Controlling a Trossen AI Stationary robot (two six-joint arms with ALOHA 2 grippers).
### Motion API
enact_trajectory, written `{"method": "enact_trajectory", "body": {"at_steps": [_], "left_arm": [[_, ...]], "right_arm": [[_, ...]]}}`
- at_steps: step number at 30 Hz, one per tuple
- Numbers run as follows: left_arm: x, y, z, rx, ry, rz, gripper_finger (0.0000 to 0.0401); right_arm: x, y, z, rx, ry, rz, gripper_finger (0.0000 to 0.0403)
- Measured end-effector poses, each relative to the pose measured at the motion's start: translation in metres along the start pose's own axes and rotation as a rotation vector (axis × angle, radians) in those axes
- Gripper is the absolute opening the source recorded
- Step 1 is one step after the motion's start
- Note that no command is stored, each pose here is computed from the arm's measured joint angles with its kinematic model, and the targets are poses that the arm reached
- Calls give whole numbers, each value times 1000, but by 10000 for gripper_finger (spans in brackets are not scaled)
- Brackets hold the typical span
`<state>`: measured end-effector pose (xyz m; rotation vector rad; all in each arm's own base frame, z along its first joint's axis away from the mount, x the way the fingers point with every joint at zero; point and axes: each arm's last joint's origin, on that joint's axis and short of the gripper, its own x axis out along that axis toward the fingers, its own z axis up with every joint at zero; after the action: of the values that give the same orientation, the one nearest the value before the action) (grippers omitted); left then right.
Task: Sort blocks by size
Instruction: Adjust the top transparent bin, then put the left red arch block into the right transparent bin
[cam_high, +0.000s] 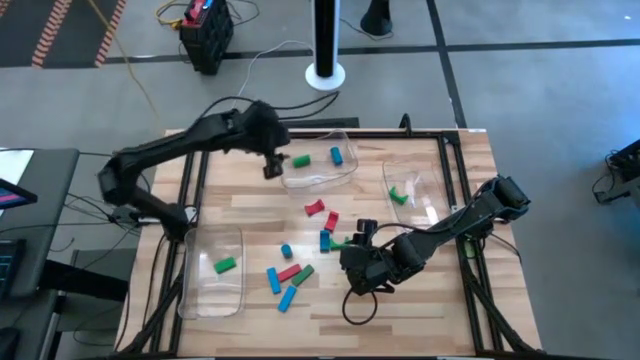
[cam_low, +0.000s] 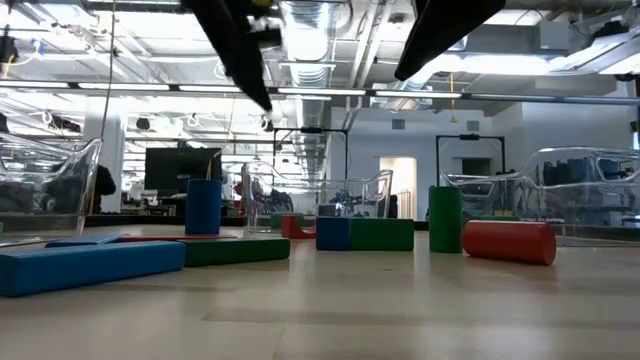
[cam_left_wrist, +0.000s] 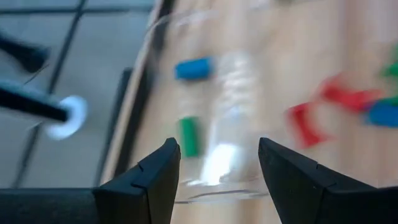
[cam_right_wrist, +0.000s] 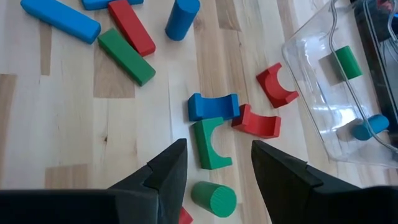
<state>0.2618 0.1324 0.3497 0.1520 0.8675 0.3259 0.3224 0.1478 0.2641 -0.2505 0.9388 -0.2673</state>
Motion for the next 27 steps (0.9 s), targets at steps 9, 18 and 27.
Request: {"method": "enact_trajectory", "body": {"at_steps": [9,18,27], "left_arm": [[-63,-66,-3,68,-60,-293,212],[-85,-129,-4,188,-49,-422,212],[-86,-167,-15,240,-54,-425,212]], "right_arm": [[0,0,-1,-2,7,-2,207],[0,0,-1,-2,8,-2,207],[0,0,-1,-1,7,-2,207]]}}
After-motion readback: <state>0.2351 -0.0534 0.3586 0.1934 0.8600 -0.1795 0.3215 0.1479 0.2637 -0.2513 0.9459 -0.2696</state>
